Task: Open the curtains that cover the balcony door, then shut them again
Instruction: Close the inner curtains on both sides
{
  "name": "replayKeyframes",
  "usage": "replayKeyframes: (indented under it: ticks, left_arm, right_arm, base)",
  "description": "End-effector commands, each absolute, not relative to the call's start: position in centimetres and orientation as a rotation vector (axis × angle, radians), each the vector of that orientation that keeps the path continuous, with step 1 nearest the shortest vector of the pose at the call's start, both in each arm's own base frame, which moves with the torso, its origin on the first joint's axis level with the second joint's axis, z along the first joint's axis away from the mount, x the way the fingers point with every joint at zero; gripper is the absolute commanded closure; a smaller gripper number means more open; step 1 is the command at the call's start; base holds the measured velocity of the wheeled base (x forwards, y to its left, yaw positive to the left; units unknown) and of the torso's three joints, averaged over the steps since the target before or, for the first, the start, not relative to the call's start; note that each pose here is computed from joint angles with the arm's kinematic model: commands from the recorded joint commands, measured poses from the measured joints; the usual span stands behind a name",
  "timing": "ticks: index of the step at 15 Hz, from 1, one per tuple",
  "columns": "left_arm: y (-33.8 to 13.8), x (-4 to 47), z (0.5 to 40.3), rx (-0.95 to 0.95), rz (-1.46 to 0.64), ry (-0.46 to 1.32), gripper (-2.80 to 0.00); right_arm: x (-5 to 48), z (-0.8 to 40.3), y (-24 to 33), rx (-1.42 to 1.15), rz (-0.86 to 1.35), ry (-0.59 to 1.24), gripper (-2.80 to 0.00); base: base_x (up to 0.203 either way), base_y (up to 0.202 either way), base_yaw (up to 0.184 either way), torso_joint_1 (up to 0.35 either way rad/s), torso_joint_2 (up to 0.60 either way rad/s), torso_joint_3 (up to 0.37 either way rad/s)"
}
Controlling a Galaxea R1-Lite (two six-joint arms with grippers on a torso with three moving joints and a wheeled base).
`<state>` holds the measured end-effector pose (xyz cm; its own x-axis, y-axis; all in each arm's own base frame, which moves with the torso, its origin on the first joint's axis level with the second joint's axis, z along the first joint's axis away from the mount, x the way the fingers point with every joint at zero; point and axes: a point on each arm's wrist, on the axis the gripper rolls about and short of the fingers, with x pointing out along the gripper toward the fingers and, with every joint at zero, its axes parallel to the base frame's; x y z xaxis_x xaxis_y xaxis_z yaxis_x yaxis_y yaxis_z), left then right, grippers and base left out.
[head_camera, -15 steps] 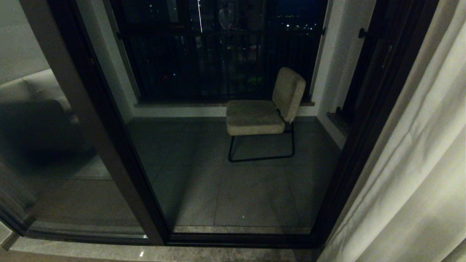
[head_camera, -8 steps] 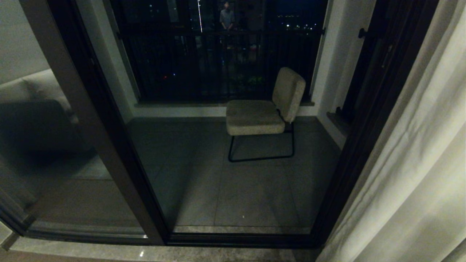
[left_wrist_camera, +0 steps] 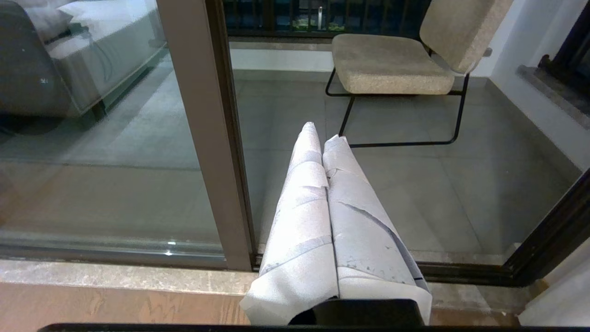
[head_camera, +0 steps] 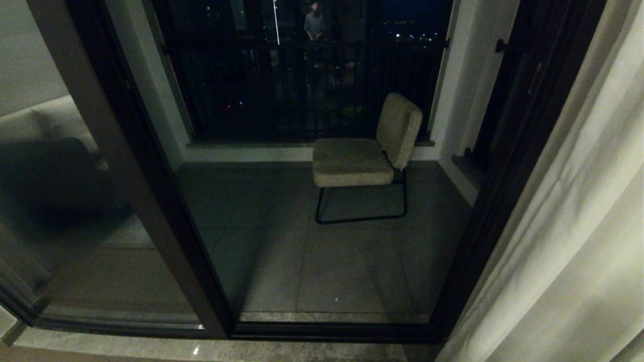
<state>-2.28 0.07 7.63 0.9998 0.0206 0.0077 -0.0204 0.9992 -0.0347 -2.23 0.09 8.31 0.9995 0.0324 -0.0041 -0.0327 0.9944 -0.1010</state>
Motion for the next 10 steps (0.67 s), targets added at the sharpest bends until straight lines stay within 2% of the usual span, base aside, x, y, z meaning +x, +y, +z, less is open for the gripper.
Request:
replayKeyframes:
  ticks: [1, 5, 10]
  left_arm:
    - [0.1, -2.3, 7.6, -0.035, 0.021, -0.010, 0.00]
    - [0.1, -2.3, 7.6, -0.035, 0.021, -0.008, 0.00]
    - [0.1, -2.3, 7.6, -0.035, 0.021, -0.009, 0.00]
  right_arm:
    - [-1.8, 10.8, 0.1, -0.100, 0.037, 0.026, 0.00]
    - [0.8, 16.5, 0.1, -0.092, 0.000, 0.086, 0.00]
    - [5.3, 25.6, -0.4, -0.065, -0.017, -0.014, 0.00]
  base:
    - [0.000, 0.000, 0.000, 0.000, 0.00, 0.000]
    - [0.000, 0.000, 0.000, 0.000, 0.00, 0.000]
    - [0.000, 0.000, 0.000, 0.000, 0.00, 0.000]
